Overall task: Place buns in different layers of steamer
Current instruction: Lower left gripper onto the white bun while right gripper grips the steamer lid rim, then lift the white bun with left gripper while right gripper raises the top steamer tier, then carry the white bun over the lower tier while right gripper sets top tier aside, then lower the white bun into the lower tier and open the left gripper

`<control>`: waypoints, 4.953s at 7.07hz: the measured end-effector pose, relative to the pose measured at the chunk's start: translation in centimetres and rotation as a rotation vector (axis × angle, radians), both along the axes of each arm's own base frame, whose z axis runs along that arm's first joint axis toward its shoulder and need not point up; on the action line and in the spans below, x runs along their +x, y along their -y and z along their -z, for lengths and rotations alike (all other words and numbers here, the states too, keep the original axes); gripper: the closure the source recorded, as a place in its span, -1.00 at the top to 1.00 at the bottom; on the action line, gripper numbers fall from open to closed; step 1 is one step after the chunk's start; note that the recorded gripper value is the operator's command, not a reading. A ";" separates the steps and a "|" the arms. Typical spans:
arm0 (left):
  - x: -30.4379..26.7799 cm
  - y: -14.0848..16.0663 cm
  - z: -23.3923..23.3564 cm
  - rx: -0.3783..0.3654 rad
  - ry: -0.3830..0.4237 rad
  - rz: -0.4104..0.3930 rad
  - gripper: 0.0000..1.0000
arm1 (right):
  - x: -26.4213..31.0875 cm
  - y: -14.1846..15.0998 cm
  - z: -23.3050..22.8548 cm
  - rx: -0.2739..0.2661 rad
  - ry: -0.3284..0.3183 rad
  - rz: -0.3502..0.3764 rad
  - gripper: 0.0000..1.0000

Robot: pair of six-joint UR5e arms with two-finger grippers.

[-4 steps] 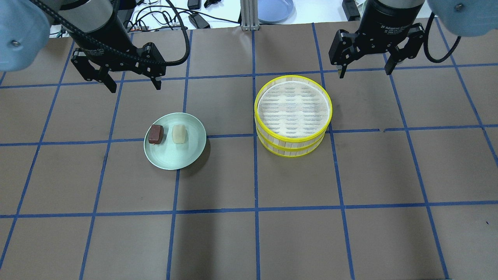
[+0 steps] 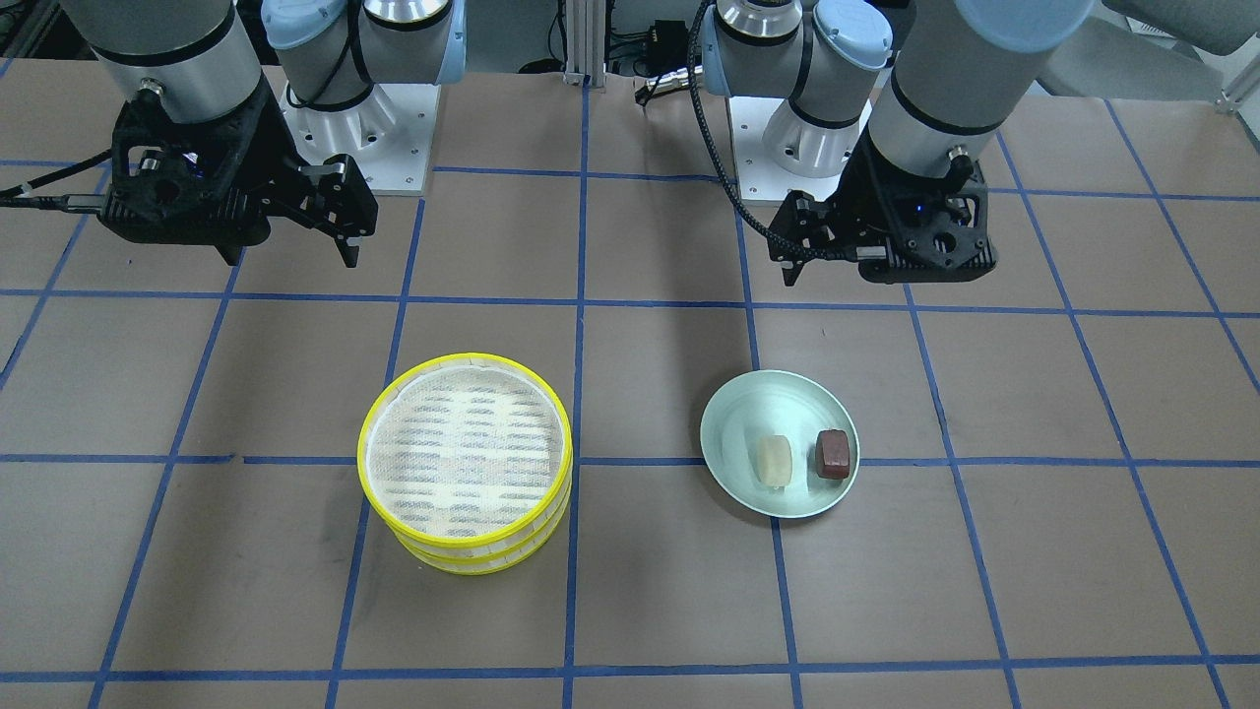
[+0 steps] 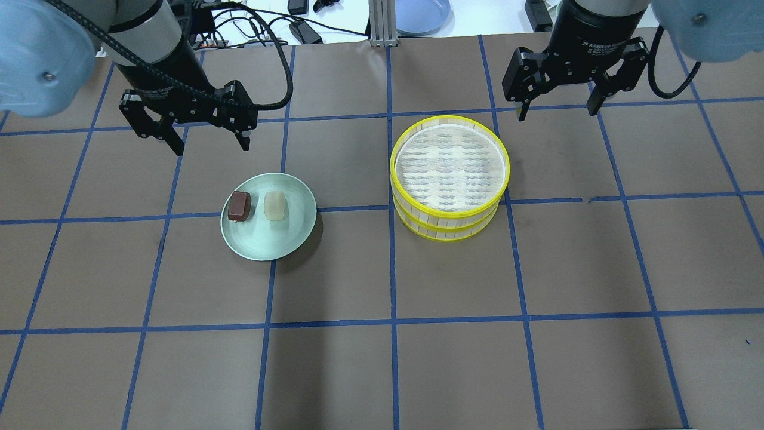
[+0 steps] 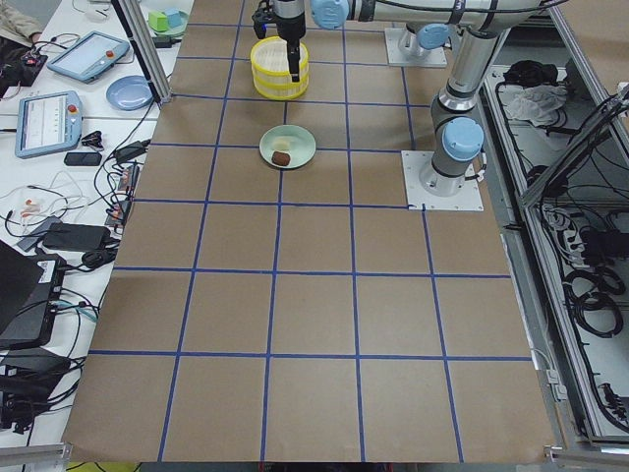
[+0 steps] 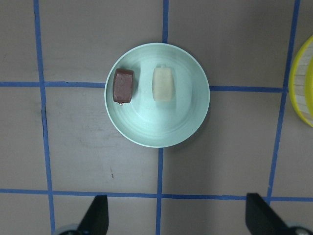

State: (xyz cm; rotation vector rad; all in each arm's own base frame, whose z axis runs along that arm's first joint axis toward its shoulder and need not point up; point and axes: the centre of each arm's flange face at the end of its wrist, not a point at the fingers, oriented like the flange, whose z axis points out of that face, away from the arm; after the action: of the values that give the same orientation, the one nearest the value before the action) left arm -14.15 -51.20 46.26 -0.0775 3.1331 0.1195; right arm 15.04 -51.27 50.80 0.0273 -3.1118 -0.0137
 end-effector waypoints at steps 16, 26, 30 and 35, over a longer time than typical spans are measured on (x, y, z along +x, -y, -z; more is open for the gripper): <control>-0.3 6.6 26.5 0.032 -0.044 0.055 -1.00 | 0.2 6.3 20.9 0.024 -0.012 0.003 -0.79; -19.3 5.6 17.1 -0.045 -0.209 -0.200 -1.00 | -22.4 6.7 17.5 0.070 -0.030 0.034 -0.78; -26.3 3.5 22.1 0.027 -0.281 -0.273 0.92 | -22.6 6.7 17.8 0.077 -0.027 0.030 -0.78; -27.0 2.7 21.9 0.012 -0.275 -0.269 1.00 | -22.6 6.6 17.9 0.080 -0.025 0.031 -0.78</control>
State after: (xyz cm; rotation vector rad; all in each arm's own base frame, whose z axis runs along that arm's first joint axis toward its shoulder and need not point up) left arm -41.17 -53.95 24.38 -0.5265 3.3753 0.1632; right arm -7.53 -57.83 32.89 -0.0190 -3.0849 -0.1385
